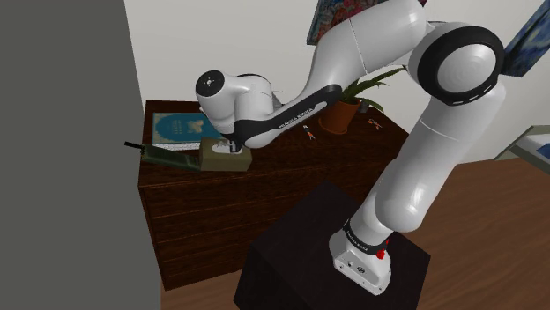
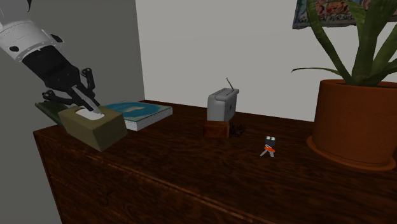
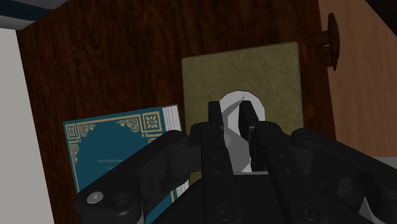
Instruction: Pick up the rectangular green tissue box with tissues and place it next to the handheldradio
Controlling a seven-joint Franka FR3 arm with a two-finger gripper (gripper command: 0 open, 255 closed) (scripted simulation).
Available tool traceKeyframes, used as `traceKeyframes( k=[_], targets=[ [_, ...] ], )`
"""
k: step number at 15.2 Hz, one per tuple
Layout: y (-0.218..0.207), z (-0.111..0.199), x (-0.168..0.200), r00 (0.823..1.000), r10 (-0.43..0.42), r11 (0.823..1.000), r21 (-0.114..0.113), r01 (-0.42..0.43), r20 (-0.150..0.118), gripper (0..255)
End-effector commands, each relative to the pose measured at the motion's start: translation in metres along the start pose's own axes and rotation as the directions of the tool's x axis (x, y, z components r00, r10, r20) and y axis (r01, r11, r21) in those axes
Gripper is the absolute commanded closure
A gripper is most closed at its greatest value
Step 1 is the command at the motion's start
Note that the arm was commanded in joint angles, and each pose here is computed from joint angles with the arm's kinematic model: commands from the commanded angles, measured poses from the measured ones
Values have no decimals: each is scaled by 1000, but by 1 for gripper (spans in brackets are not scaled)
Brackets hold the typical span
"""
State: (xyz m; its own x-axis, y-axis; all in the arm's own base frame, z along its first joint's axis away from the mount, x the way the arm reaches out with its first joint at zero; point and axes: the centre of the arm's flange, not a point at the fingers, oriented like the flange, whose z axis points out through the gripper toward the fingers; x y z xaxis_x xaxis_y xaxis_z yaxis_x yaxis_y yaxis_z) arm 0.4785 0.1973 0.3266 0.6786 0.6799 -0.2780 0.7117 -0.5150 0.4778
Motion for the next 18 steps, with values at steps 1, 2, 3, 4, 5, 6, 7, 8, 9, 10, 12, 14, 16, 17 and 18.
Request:
traceKeyframes(
  k=[1,2,3,4,5,6,7,8,9,10,12,14,16,17,18],
  targets=[
    [-4,-1,2,1000,-7,1000,1,7,-6,255],
    [-4,-1,2,1000,-7,1000,1,7,-6,255],
    [-4,-1,2,1000,-7,1000,1,7,-6,255],
    [-4,-1,2,1000,-7,1000,1,7,-6,255],
    [-4,-1,3,1000,-7,1000,1,7,-6,0],
    [-4,-2,2,1000,-7,1000,1,7,-6,0],
    [-4,-2,2,1000,-7,1000,1,7,-6,0],
    [-4,-2,3,1000,-7,1000,1,7,-6,0],
    [-4,-2,3,1000,-7,1000,1,7,-6,0],
    [-4,-1,2,1000,-7,1000,1,7,-6,0],
    [-4,-27,2,1000,-7,1000,1,7,-6,0],
    [-4,-51,2,1000,-7,1000,1,7,-6,0],
    [-4,-51,2,1000,-7,1000,1,7,-6,0],
    [-4,-51,2,1000,-7,1000,1,7,-6,0],
    [-4,-51,2,1000,-7,1000,1,7,-6,0]
  ],
)
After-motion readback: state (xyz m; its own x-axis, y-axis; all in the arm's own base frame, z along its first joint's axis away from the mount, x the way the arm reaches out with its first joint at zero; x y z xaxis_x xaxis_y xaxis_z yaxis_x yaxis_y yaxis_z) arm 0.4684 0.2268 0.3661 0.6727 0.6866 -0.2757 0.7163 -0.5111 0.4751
